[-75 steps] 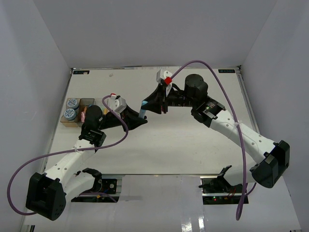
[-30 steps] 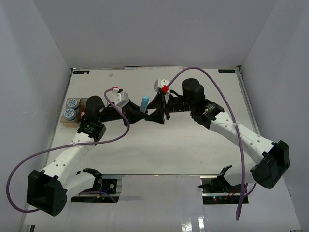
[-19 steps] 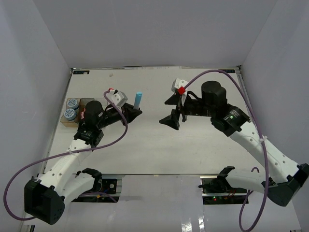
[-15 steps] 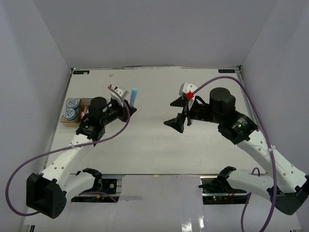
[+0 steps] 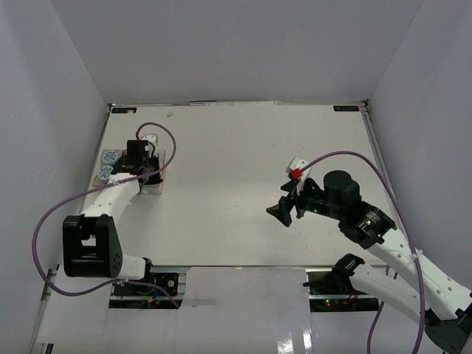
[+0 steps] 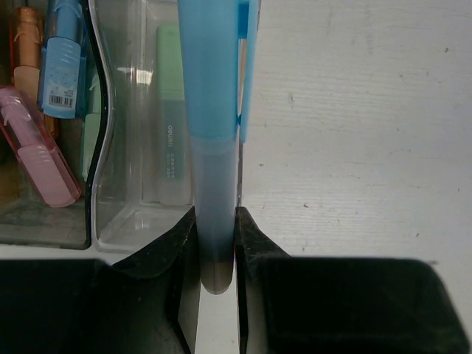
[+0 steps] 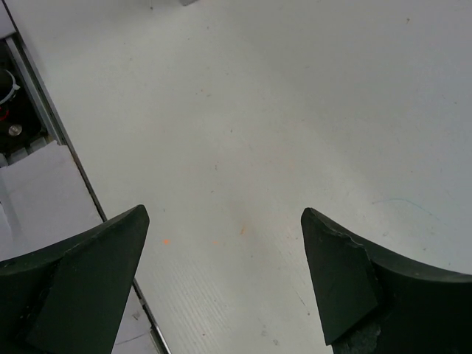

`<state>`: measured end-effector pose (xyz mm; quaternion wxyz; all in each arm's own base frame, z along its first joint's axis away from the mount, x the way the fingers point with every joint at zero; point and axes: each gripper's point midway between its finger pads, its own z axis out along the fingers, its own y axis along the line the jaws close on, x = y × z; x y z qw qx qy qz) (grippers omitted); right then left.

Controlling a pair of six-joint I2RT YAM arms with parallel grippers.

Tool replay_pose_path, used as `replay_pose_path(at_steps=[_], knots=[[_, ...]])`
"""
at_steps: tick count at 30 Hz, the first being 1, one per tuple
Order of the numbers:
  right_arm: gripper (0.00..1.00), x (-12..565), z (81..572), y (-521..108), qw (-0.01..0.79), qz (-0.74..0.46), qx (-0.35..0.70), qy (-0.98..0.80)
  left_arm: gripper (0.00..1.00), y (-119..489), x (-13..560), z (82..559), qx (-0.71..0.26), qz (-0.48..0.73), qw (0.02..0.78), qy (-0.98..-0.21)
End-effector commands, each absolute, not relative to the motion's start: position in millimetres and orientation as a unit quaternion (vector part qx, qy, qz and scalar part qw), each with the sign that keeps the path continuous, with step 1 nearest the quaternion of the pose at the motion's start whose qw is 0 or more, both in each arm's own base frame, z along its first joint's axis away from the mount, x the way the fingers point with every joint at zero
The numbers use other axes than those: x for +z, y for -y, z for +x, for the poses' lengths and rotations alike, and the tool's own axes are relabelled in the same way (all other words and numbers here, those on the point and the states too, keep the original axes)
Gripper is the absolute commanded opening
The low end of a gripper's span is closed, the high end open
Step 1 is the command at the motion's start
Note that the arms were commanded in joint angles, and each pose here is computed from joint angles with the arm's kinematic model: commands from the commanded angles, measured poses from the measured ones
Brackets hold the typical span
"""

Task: Sort the stationery into containers
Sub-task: Place the pen in the storage box, then reset both arms

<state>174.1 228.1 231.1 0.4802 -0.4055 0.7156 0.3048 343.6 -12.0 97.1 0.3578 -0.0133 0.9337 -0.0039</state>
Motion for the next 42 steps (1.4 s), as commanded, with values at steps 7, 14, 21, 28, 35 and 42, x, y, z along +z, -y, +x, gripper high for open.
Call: replay_pose_path(at_steps=[7, 14, 21, 28, 35, 42], knots=[[0.9, 249.8, 165.0, -211.2, 0.535, -0.386, 0.303, -0.687, 0.33, -14.3, 93.3, 366.4, 0.041, -0.024, 0.339, -0.94], [0.9, 251.6, 165.2, -203.0, 0.547, -0.374, 0.292, -0.69, 0.73, -9.2, 109.1, 372.8, 0.025, -0.024, 0.36, -0.932], [0.9, 272.8, 185.6, -169.7, 0.604, -0.296, 0.225, -0.705, 0.93, 18.1, 186.1, 362.3, -0.058, -0.037, 0.439, -0.896], [0.9, 305.1, 189.2, -115.3, 0.668, -0.193, 0.159, -0.701, 0.98, 20.5, 312.7, 290.1, -0.082, -0.051, 0.585, -0.805], [0.9, 319.4, 185.9, -70.0, 0.711, -0.127, 0.099, -0.685, 0.98, 11.7, 334.9, 221.7, -0.074, -0.102, 0.598, -0.791], [0.9, 327.2, 178.5, -45.4, 0.733, -0.092, 0.076, -0.669, 0.98, 9.3, 326.9, 172.9, -0.089, -0.136, 0.617, -0.77]])
